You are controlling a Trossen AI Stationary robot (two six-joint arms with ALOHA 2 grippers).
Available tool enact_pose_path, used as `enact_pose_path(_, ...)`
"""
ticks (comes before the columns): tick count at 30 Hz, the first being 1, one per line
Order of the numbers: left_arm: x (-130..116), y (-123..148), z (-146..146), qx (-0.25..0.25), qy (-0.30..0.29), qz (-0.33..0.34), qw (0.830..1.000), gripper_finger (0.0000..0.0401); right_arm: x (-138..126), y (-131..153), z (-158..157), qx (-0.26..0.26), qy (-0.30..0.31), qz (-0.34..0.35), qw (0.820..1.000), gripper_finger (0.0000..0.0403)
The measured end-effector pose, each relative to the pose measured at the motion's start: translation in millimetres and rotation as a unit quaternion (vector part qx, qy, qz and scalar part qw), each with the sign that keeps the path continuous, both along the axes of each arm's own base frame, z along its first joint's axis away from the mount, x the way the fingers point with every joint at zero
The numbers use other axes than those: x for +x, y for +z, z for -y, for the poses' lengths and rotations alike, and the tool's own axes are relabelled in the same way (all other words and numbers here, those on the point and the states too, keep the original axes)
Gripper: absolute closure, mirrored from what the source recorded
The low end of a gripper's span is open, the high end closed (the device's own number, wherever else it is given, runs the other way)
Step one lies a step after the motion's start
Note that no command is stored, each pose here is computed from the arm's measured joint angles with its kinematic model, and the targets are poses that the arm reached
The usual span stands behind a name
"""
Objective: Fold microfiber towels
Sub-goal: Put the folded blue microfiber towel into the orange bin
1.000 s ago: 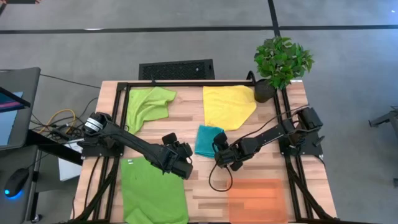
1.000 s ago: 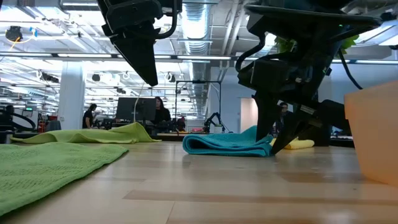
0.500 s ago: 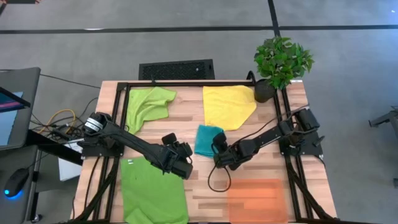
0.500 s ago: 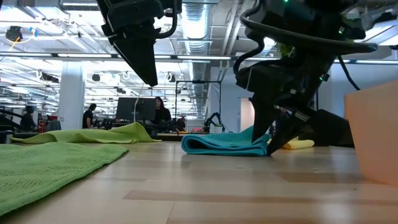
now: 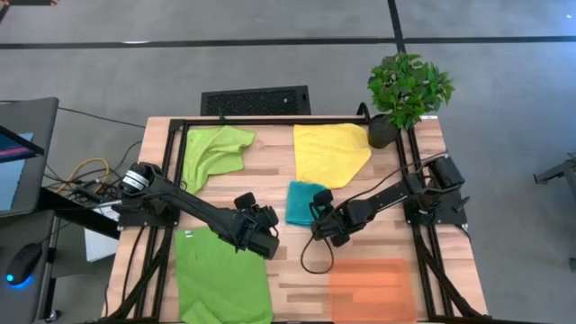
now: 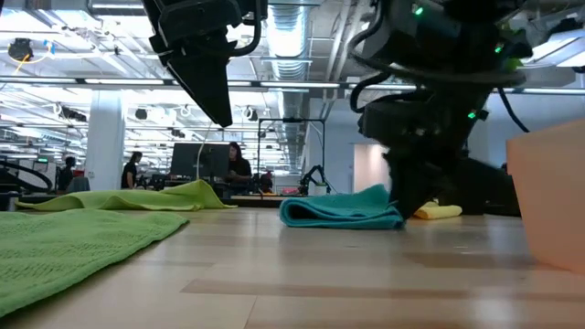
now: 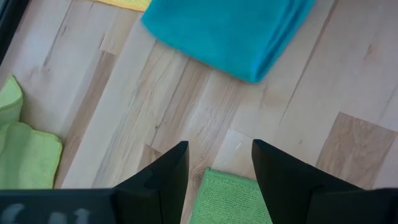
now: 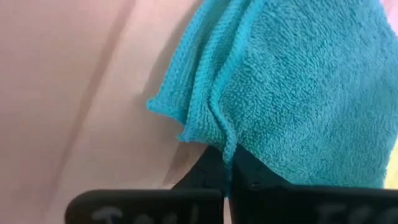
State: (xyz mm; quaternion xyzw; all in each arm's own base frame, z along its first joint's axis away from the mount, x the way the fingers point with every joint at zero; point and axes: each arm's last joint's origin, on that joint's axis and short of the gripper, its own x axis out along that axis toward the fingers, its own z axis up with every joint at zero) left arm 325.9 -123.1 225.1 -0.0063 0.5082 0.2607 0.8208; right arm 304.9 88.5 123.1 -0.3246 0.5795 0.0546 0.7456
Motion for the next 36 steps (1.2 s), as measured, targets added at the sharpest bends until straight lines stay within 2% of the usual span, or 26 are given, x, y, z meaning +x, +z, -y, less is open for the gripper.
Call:
enact_pose_path(11, 0, 0, 0, 0.0, 0.002, 0.001, 1.0, 0.0232, -24, 54, -19, 0.043, -0.008, 0.066, 0.997, 0.0396)
enact_pose_path(17, 0, 0, 0, -0.001, 0.003, 0.002, 1.0, 0.0232, -33, 69, -27, 0.052, 0.003, 0.085, 0.995, 0.0397)
enact_pose_path(20, 0, 0, 0, 0.0, 0.003, 0.003, 1.0, 0.0232, -31, 59, -28, 0.046, 0.004, 0.069, 0.997, 0.0395)
enact_pose_path(28, 0, 0, 0, 0.0, 0.003, 0.004, 1.0, 0.0232, -20, 12, -27, 0.022, 0.026, -0.026, 0.999, 0.0392)
enact_pose_path(31, 0, 0, 0, -0.002, 0.003, 0.003, 1.0, 0.0232, -21, 6, -27, 0.022, 0.031, -0.048, 0.998, 0.039)
enact_pose_path(36, 0, 0, 0, -0.004, 0.002, 0.002, 1.0, 0.0232, -21, 5, -27, 0.021, 0.028, -0.048, 0.998, 0.0372)
